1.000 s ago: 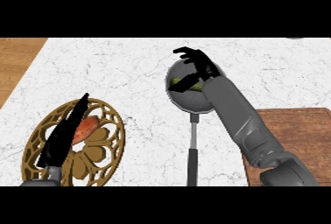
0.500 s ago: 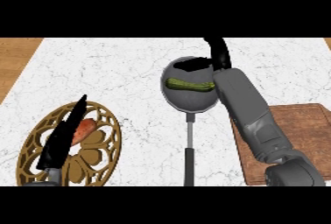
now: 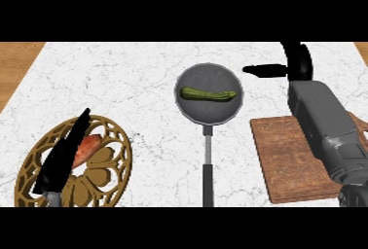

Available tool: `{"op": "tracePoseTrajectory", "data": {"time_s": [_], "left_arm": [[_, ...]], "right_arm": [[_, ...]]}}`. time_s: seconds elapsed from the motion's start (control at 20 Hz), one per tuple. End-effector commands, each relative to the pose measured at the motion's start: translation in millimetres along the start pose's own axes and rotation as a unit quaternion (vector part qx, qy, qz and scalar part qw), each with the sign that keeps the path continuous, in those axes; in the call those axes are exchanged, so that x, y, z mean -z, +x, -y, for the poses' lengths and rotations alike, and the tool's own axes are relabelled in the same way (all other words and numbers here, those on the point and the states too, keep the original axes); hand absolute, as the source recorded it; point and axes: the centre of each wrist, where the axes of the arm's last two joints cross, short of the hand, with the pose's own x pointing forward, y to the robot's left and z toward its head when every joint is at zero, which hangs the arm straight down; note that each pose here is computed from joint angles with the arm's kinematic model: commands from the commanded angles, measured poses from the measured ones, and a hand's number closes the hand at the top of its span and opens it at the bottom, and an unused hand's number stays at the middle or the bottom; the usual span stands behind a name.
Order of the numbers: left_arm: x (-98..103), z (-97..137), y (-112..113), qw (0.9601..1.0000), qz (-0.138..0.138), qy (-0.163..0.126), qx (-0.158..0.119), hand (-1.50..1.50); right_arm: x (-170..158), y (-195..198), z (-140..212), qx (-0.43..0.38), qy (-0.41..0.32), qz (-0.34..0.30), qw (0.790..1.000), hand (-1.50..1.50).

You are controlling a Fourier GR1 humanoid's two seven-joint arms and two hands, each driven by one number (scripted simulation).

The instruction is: Pick the squash from the cutting board and place it in the pan

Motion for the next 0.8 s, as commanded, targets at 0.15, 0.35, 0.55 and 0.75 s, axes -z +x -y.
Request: {"op": "tracePoseTrajectory", "data": {"time_s": [0.15,0.35,0.55,0.75], "left_arm": [[-15.4,-1.1,-17.6,0.9999,-0.011,0.002,-0.006,0.00],[-9.2,-8.6,-6.0,1.0000,0.001,0.007,-0.006,0.00],[-6.1,9.8,-19.3,1.0000,-0.006,0.007,-0.001,0.00],[4.3,-0.4,-13.4,0.9999,-0.009,0.006,-0.006,0.00]], "right_arm": [[-7.1,-24.4,109.2,-0.013,-0.017,0.028,0.999,-1.50],[-16.2,-33.2,146.1,-0.018,-0.011,0.024,0.999,-1.50],[-18.6,-31.1,167.0,-0.021,-0.010,0.034,0.999,-1.50],[-23.8,-24.5,203.0,-0.023,0.009,0.019,1.000,-1.50]]}}
